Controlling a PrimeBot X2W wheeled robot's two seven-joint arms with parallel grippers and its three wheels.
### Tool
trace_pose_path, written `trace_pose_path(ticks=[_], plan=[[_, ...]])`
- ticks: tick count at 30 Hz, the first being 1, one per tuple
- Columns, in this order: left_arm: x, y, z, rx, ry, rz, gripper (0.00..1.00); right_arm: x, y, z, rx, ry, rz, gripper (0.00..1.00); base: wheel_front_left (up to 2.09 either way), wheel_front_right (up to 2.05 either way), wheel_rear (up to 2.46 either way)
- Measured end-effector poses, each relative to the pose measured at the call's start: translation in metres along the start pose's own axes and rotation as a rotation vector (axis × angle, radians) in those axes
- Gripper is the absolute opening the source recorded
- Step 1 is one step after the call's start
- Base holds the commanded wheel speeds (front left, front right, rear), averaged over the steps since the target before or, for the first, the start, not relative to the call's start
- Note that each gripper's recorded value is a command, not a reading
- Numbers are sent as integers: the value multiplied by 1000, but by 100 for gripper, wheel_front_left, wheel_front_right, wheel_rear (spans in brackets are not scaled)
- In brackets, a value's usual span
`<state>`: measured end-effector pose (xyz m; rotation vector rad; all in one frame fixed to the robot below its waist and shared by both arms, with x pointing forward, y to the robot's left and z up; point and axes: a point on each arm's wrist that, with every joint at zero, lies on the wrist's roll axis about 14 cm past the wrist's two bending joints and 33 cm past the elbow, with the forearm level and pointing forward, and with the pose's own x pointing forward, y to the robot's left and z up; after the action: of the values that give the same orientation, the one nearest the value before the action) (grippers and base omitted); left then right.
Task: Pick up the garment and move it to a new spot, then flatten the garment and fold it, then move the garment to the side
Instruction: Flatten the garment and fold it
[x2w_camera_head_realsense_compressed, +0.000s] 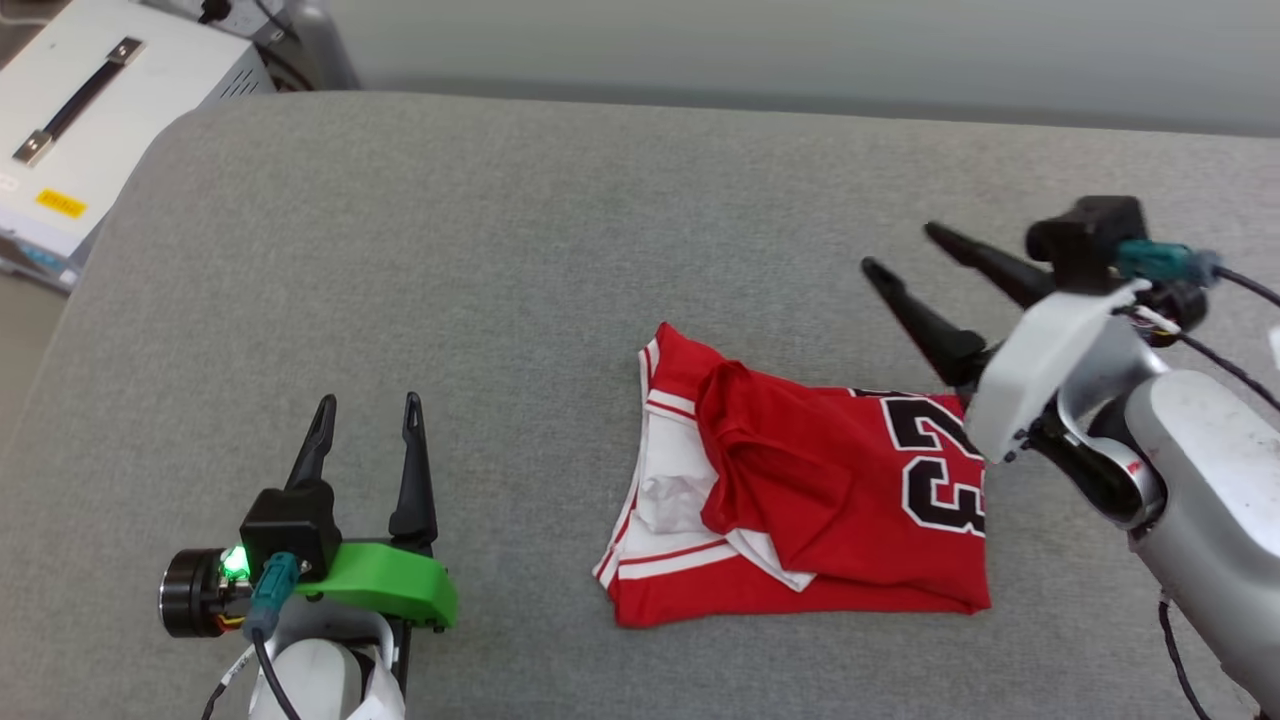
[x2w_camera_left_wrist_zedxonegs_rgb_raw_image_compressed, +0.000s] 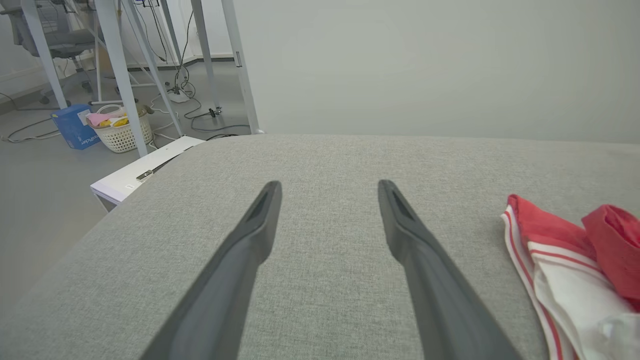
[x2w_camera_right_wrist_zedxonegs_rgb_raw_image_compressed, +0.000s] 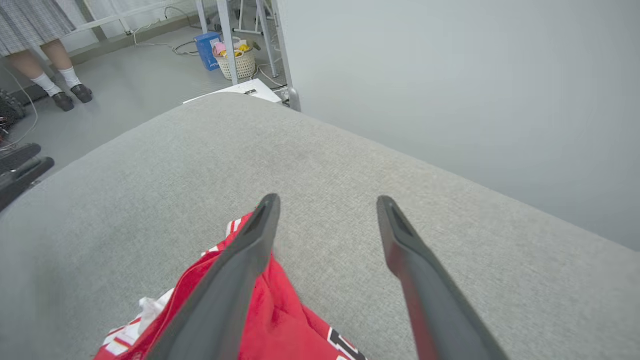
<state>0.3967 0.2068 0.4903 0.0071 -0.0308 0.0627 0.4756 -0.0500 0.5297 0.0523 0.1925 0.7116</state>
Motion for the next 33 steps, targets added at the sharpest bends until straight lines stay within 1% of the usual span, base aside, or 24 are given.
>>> trace_pose_path(ticks=[2,4,5,7,9,12,14,20,25,29,33], plan=[[0,-2,4,-3,-13,-6,100,-13,-11,12,-68,-84,-52,100,0,0,0],[-1,-5,7,-5,-23,-11,100,-25,-19,18,-72,-151,-98,100,0,0,0],[-2,-5,8,-6,-26,-10,100,-32,-22,18,-98,-171,-121,100,0,0,0],[-4,-7,8,-9,-27,-15,100,-45,-31,22,-88,-228,-173,100,0,0,0],[-5,-10,10,-14,-32,-22,100,-58,-37,23,-106,-265,-216,100,0,0,0],[-6,-15,15,-24,-47,-34,100,-78,-46,25,-82,-325,-295,100,0,0,0],[-7,-17,18,-27,-55,-39,100,-93,-53,22,-45,-354,-352,100,0,0,0],[-14,-22,22,-31,-66,-54,100,-129,-57,6,-22,-370,-462,100,0,0,0],[-24,-25,23,-35,-68,-65,100,-152,-44,-4,-28,-380,-510,100,0,0,0],[-30,-25,23,-35,-66,-63,100,-162,-35,-16,9,-380,-538,100,0,0,0],[-35,-25,19,-35,-54,-62,100,-165,-28,-31,34,-352,-549,100,0,0,0]])
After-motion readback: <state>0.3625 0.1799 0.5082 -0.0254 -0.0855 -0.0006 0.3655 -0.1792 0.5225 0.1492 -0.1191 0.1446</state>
